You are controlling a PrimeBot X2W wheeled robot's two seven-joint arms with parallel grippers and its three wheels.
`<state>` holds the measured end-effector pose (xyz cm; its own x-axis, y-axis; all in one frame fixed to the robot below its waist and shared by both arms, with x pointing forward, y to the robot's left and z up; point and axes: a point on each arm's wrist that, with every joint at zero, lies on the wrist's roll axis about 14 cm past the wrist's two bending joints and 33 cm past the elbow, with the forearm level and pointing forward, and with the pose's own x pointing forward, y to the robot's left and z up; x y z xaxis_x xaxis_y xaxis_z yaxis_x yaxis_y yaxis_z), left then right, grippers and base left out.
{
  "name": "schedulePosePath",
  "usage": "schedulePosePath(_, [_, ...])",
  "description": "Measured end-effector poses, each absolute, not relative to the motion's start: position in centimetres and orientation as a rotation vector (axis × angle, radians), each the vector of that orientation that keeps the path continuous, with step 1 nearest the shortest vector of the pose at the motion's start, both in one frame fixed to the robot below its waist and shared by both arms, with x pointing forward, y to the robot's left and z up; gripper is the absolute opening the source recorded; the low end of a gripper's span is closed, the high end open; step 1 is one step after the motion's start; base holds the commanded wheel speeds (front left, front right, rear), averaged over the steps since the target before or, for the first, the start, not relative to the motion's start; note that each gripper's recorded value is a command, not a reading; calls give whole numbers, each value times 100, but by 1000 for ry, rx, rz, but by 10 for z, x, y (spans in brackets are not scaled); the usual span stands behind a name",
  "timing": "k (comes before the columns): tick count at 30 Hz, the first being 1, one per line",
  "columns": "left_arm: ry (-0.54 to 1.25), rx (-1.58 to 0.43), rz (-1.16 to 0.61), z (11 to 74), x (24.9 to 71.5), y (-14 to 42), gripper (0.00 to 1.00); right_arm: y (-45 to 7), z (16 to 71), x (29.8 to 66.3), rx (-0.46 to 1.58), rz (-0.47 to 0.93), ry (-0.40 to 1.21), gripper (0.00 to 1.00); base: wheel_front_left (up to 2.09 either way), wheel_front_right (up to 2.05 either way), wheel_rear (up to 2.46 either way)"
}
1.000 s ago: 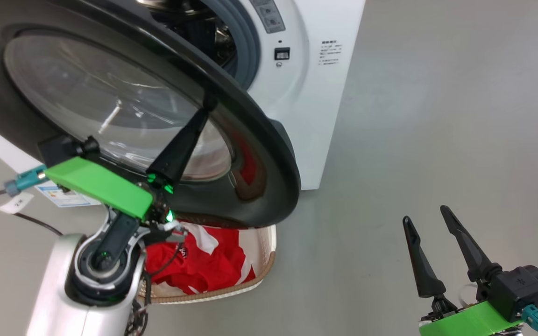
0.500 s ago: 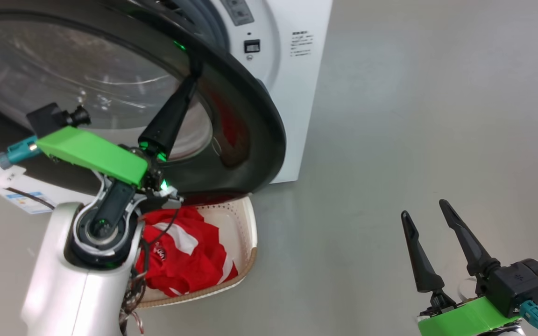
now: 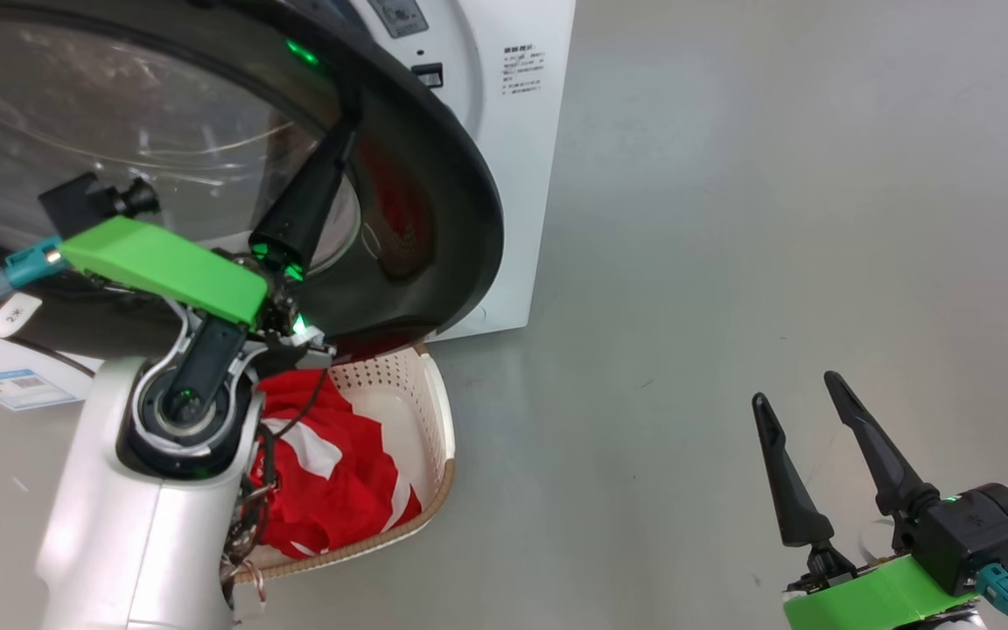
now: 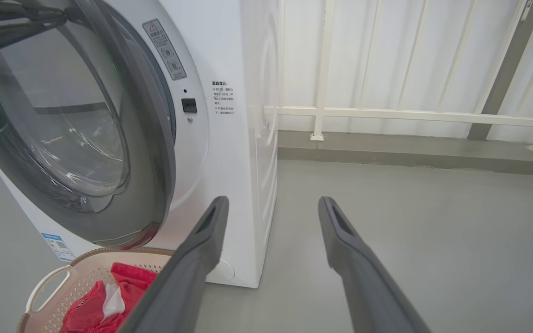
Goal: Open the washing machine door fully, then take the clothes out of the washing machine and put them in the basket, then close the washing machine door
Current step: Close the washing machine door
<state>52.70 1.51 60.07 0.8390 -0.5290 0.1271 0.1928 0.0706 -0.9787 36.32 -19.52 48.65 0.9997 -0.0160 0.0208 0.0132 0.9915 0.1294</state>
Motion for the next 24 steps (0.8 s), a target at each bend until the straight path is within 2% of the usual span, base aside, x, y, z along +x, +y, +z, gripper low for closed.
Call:
schedulePosePath(10, [269,-1397,-553,606,526,20,0,-192,487,365,133,-3,-25,100,0,0,0])
schedulePosePath(16, [184,-1386,-554,622,517,31,0,-188,493,370,139,10,-44,100,0,0,0])
schedulePosePath(17, [166,-1378,-544,623,515,35,17,-188,494,370,144,12,-48,100,0,0,0])
schedulePosePath(18, [149,-1371,-534,624,512,39,48,-187,495,370,149,14,-51,100,0,0,0])
schedulePosePath(19, [133,-1362,-521,625,509,43,100,-186,495,370,149,16,-52,100,0,0,0])
schedulePosePath(24, [23,-1199,-434,628,495,75,100,-184,500,371,158,26,-68,100,0,0,0])
